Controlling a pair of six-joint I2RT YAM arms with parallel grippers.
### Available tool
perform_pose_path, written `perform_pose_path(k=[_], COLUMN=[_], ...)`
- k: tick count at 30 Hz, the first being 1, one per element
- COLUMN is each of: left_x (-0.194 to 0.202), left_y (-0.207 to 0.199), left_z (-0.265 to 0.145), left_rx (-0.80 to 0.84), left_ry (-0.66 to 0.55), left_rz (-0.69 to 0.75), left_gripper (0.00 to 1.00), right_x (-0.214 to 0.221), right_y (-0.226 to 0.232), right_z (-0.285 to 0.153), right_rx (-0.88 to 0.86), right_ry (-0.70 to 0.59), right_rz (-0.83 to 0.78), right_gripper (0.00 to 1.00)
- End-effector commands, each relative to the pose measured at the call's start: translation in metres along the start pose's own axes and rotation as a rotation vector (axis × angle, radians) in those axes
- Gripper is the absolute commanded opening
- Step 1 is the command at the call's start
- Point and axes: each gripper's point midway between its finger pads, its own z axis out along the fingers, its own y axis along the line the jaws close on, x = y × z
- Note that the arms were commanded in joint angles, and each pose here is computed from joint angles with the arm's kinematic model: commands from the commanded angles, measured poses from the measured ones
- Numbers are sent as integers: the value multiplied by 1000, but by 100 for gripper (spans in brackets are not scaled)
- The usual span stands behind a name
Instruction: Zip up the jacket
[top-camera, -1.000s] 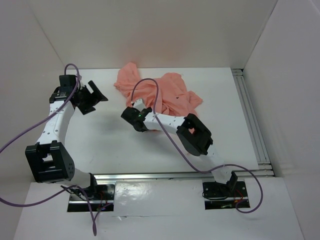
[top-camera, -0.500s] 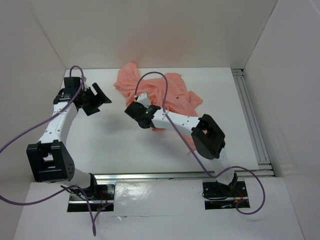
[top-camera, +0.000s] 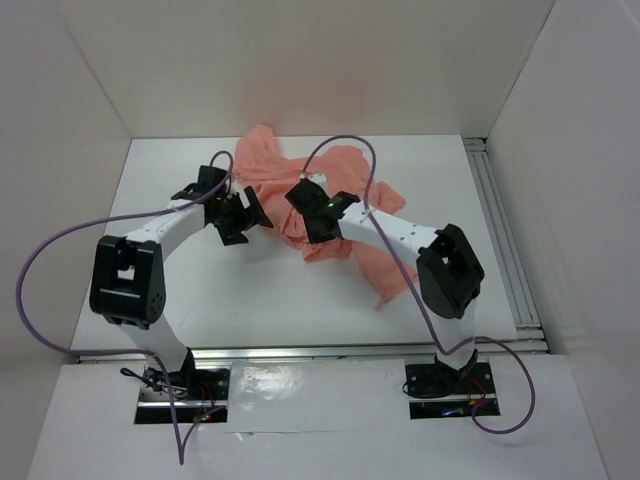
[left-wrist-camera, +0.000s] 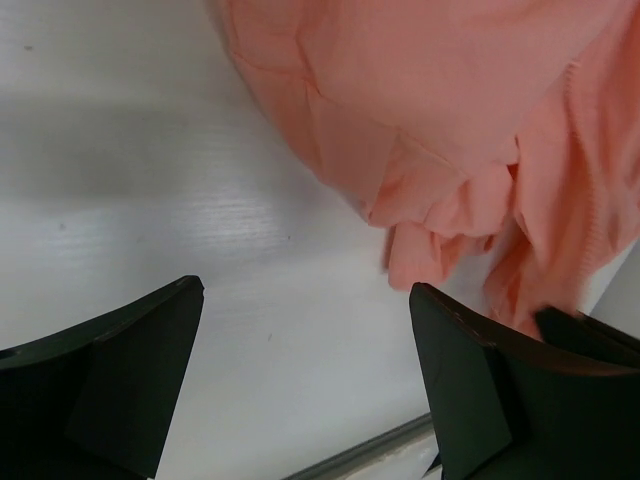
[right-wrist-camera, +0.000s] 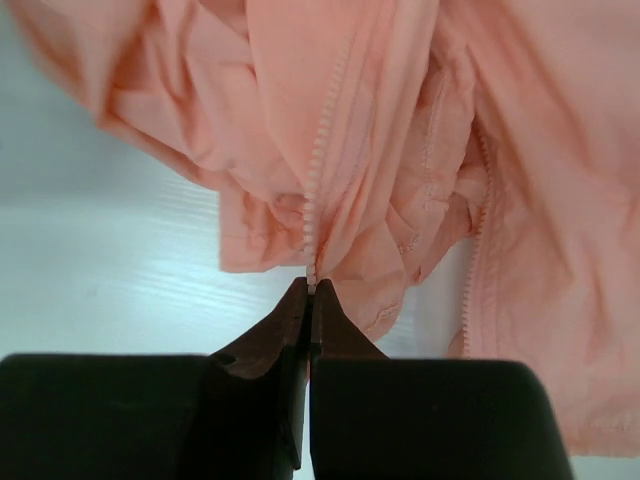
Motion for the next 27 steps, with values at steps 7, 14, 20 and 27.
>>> perform_pose_path(k=[7,14,20,27], left_x=[-35,-57,-83,-105], left_y=[-42,-59,-65,-52], left_z=[62,85,61,4], left_rx=[18,36,88,108], left_ry=[-76,-81,-113,-166], left_rz=[33,36,12,41], left_gripper=[96,59,0,0], right_x=[-99,-182,-224,-173], right_y=[-6,-20,-48,-69], right_z=[-91,-165,-214,-194], right_rx=[-361,-543,-596,-600], right_ry=[-199,-382,-507,-382], right_rz=[141,211,274,413], right_gripper=[0,0,0,0])
